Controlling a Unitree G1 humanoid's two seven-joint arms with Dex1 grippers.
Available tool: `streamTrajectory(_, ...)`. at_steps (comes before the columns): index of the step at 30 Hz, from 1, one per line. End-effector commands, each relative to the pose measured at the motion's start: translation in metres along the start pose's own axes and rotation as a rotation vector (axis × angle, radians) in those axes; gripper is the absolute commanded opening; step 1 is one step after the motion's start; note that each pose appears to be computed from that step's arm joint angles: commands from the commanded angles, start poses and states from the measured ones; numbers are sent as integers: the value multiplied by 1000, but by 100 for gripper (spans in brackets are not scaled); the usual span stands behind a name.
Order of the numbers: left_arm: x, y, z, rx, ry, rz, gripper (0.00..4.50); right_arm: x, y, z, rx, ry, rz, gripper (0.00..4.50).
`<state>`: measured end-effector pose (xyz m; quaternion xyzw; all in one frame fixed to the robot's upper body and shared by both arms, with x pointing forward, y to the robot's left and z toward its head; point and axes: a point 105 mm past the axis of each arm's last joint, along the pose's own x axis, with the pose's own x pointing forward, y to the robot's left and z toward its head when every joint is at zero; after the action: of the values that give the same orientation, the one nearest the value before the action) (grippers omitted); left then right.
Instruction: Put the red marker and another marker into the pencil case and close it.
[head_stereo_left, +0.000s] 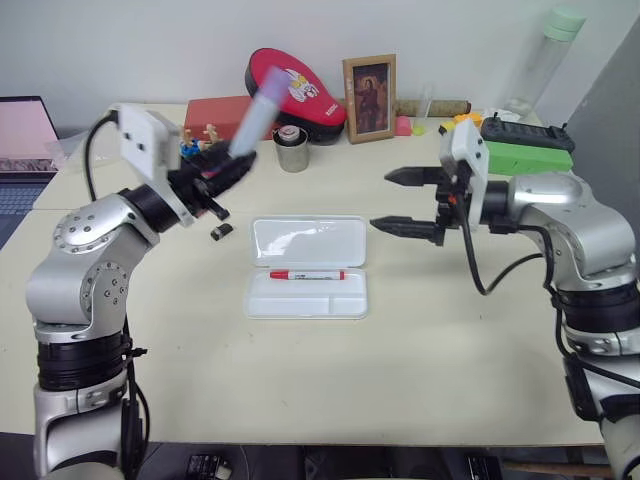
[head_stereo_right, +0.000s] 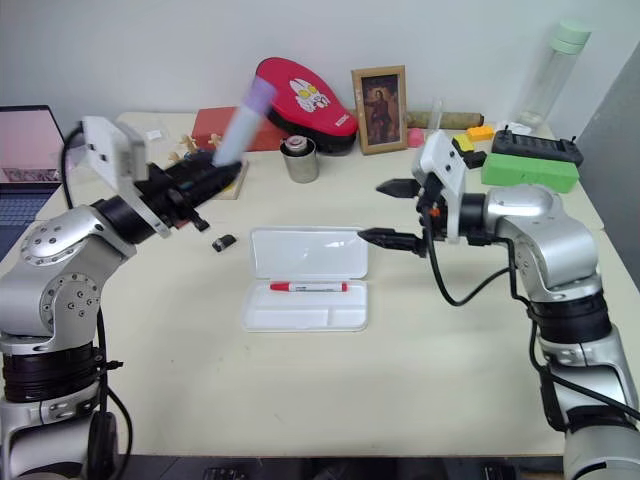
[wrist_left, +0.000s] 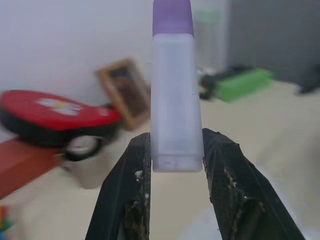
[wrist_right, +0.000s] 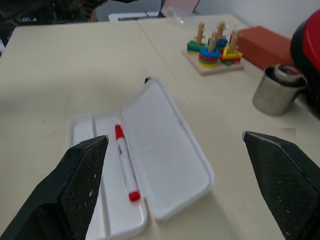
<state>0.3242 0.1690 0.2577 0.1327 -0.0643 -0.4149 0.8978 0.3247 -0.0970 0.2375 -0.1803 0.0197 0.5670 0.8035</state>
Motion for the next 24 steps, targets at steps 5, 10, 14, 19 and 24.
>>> streamTrajectory(5, -24, -52, -34, 31, 316, -456, 119, -14, 26, 5, 5, -16, 50, 450)
streamTrajectory(10, -46, -65, -70, 38, 513, -561, 119, -13, 47, -11, 37, 43, 98, 450)
streamTrajectory(14, -60, -61, -93, 79, 645, -574, 119, -13, 51, -12, 42, 47, 103, 450)
streamTrajectory(19, -62, -51, -103, 119, 682, -551, 119, -11, 54, -13, 47, 47, 107, 450)
streamTrajectory(24, -62, -44, -101, 139, 688, -550, 119, -8, 57, -15, 48, 56, 109, 450)
